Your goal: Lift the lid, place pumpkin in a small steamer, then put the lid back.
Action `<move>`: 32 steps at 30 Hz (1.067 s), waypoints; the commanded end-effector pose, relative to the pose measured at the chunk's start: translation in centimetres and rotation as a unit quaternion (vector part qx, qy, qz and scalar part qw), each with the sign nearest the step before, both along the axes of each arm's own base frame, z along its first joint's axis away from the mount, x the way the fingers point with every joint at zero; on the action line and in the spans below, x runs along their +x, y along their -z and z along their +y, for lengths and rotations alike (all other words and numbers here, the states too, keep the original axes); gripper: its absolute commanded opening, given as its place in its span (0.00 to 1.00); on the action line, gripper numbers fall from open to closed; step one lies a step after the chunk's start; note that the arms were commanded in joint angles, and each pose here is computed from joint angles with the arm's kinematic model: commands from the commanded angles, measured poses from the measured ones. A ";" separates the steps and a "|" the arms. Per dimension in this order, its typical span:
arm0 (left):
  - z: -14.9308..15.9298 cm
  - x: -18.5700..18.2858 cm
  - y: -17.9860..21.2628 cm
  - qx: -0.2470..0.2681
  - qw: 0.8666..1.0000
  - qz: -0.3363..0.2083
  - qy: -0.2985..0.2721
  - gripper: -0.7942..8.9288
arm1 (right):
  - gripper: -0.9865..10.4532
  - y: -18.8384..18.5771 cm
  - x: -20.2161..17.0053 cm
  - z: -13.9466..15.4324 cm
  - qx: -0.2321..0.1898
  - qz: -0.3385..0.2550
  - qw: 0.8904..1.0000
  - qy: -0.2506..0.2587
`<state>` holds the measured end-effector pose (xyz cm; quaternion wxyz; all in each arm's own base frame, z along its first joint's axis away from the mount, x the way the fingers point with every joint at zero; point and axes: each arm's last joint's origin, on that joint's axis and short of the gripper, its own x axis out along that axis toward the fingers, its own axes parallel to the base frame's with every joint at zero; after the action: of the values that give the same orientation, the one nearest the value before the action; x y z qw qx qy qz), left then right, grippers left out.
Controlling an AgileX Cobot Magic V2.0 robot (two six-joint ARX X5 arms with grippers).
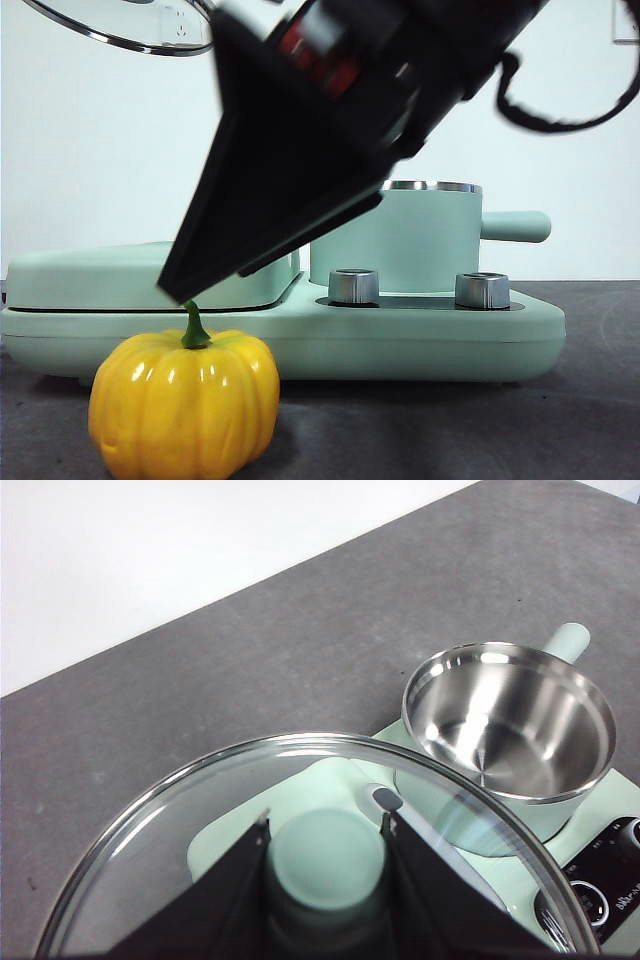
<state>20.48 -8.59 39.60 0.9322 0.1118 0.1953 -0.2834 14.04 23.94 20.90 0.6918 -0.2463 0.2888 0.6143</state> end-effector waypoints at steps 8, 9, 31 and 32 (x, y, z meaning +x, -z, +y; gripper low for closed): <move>-0.1 0.1 -0.6 -0.005 1.000 -0.019 0.003 0.09 | 0.47 1.9 0.8 1.8 -0.003 -0.001 1.000 0.000; -0.1 0.1 -0.6 -0.005 1.000 -0.019 0.003 0.09 | 0.47 1.9 0.8 1.9 -0.003 -0.003 1.000 0.002; -0.1 0.1 -0.6 -0.005 1.000 -0.019 0.003 0.09 | 0.50 4.6 1.5 2.9 -0.026 0.010 1.000 0.012; -0.1 0.1 -0.6 -0.005 1.000 -0.019 0.003 0.09 | 0.50 4.8 1.5 2.9 -0.030 0.013 0.999 0.013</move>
<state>20.48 -8.60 39.60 0.9322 0.1119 0.1952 -0.2836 15.56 26.19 16.50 0.6912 -0.2588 0.3107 0.5989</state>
